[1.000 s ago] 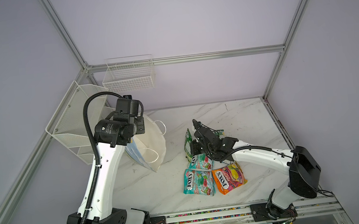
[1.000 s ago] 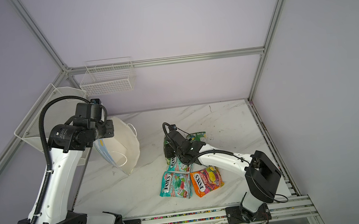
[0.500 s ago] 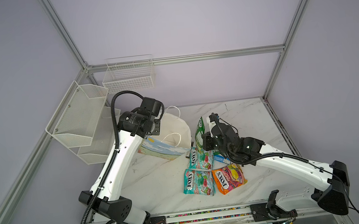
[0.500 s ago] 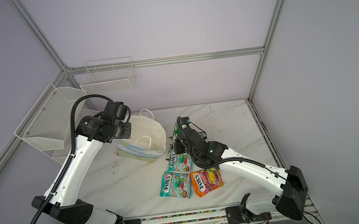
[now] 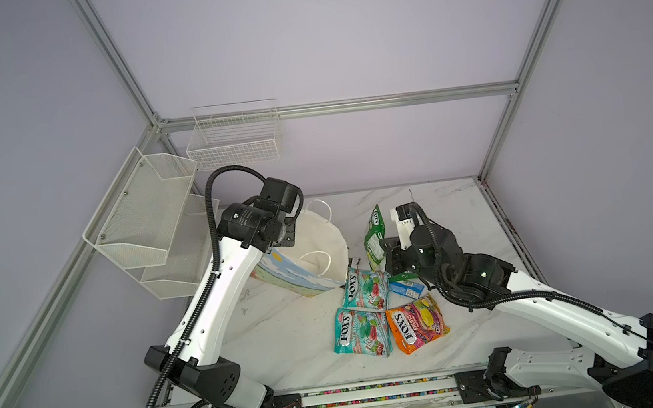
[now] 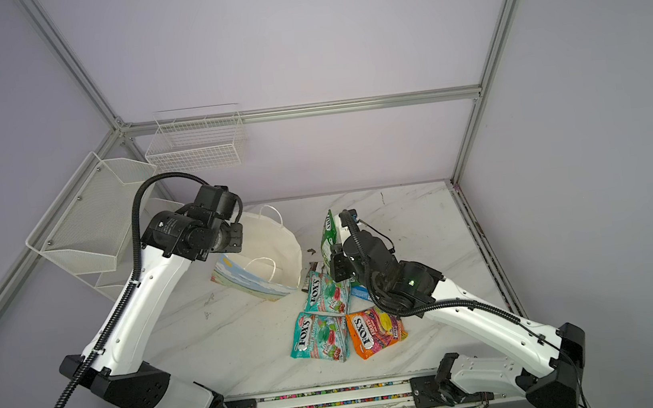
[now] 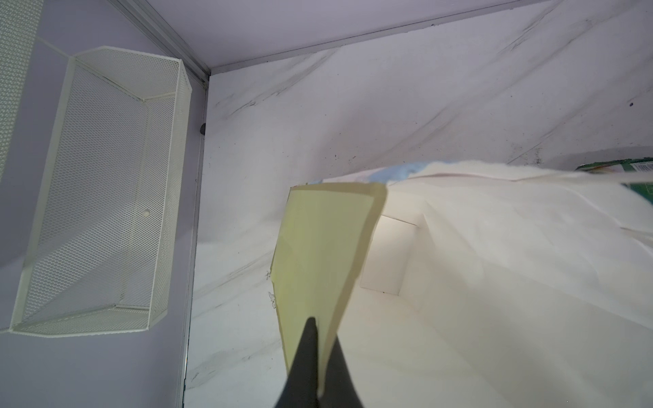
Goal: Place the snacks into the paper bag
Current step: 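Lift the green packet with the right gripper and carry it over the bag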
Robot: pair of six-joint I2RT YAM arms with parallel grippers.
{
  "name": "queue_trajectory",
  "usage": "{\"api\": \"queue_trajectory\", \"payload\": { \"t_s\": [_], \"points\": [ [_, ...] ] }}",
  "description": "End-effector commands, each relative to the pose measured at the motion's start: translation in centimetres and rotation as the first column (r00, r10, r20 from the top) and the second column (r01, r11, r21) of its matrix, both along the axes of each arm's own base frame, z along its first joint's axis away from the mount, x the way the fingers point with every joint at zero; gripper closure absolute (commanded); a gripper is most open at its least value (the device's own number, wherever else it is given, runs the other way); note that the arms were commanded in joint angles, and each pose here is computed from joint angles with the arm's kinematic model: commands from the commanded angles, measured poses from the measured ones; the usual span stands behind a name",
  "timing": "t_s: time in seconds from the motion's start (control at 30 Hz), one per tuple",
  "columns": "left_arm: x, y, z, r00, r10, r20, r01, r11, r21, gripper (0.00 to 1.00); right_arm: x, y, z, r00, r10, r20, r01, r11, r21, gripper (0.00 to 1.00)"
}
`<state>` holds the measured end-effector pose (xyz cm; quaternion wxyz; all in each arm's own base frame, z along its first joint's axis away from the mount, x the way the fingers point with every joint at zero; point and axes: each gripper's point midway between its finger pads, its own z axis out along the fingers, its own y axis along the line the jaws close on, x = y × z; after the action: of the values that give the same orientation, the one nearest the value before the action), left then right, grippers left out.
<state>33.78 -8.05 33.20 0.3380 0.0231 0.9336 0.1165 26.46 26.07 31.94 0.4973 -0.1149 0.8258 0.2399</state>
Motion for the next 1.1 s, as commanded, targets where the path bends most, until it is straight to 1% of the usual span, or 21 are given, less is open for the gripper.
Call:
{"api": "queue_trajectory", "payload": {
  "t_s": [0.0,0.23,0.47,0.6,0.77,1.07],
  "points": [
    [-0.3,0.1,0.8,0.999,0.009,0.048,-0.008,1.000,-0.029,1.00,-0.9,0.2,3.9,0.992,0.064,0.105,-0.069,0.997,0.038,1.00],
    [-0.2,-0.1,0.5,0.999,0.003,0.050,-0.001,0.999,-0.033,1.00,-2.2,0.2,6.8,0.973,0.137,0.183,-0.149,0.987,0.056,1.00],
    [-0.1,-0.3,0.8,0.998,-0.007,0.061,0.010,0.999,-0.045,1.00,-3.5,0.7,9.0,0.938,0.230,0.259,-0.242,0.970,0.013,1.00],
    [0.0,-0.3,0.9,0.998,-0.009,0.064,0.012,0.999,-0.045,1.00,-4.7,1.3,10.6,0.899,0.314,0.304,-0.325,0.946,-0.017,1.00],
    [0.0,-0.4,1.1,0.998,-0.011,0.068,0.014,0.999,-0.049,1.00,-5.4,2.3,11.7,0.865,0.387,0.320,-0.394,0.918,-0.044,1.00],
    [-0.2,-0.3,1.0,0.998,-0.012,0.066,0.015,0.999,-0.048,1.00,-6.9,3.1,13.6,0.814,0.458,0.357,-0.479,0.877,-0.033,1.00]
  ]
}}
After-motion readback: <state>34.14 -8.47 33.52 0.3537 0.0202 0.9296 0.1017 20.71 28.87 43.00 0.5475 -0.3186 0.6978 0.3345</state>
